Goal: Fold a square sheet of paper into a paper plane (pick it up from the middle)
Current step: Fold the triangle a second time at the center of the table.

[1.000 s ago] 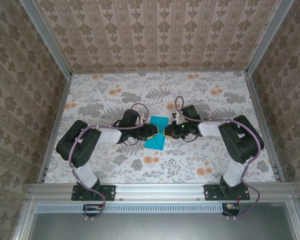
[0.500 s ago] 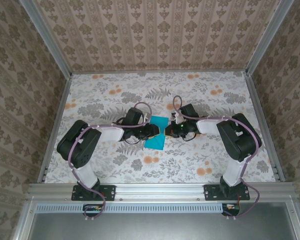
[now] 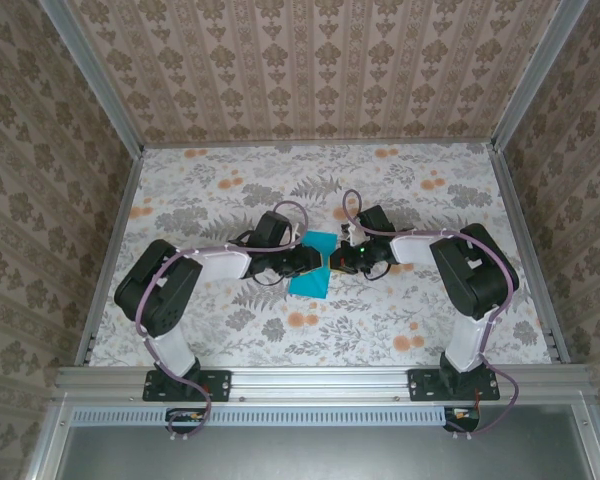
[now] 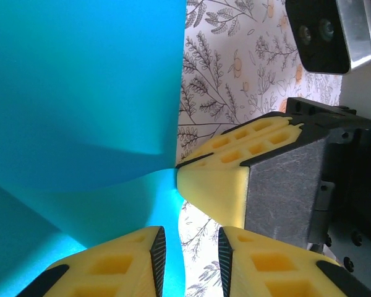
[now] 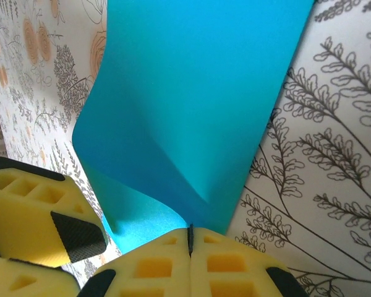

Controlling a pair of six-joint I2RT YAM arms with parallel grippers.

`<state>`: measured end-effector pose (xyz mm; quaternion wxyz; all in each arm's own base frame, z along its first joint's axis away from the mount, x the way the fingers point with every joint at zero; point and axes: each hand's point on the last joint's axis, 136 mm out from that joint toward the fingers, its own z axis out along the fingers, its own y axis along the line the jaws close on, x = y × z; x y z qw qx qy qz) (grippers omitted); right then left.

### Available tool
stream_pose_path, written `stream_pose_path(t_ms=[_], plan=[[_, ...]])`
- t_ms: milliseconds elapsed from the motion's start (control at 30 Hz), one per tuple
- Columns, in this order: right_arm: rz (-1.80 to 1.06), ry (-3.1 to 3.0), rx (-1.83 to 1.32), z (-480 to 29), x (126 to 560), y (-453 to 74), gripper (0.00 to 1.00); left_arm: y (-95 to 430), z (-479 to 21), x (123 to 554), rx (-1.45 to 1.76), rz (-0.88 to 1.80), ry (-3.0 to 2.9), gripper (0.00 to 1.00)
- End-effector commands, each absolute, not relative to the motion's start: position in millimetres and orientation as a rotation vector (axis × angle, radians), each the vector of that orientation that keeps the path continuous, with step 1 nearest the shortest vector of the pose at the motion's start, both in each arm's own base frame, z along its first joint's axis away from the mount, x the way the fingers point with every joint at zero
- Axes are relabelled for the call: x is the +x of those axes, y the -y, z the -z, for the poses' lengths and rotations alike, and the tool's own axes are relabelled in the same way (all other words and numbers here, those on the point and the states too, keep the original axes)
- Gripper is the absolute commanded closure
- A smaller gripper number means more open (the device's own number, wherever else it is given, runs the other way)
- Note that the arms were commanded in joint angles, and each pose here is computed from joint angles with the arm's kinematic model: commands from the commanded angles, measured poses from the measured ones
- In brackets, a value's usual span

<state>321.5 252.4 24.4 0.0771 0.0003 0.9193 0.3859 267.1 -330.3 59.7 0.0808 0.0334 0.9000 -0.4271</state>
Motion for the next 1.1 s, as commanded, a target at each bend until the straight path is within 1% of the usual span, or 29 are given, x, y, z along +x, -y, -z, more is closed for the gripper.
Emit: stream_pose_path(t_ms=[0, 300, 1067], plan=[[-1.117, -2.778, -0.023, -19.2, 321.7, -251.2, 0.97, 336.0, -58.4, 268.2, 0.138, 1.29, -2.689, 0.69], [-1.104, -2.786, -0.027, -17.2, 322.7, -251.0, 0.97, 337.3, -48.4, 265.2, 0.133, 1.283, -2.722, 0.69], [-1.125, -2.792, -0.056, -14.1, 326.3, -255.9, 0.98, 337.9, -47.5, 265.5, 0.131, 1.29, -2.721, 0.7]])
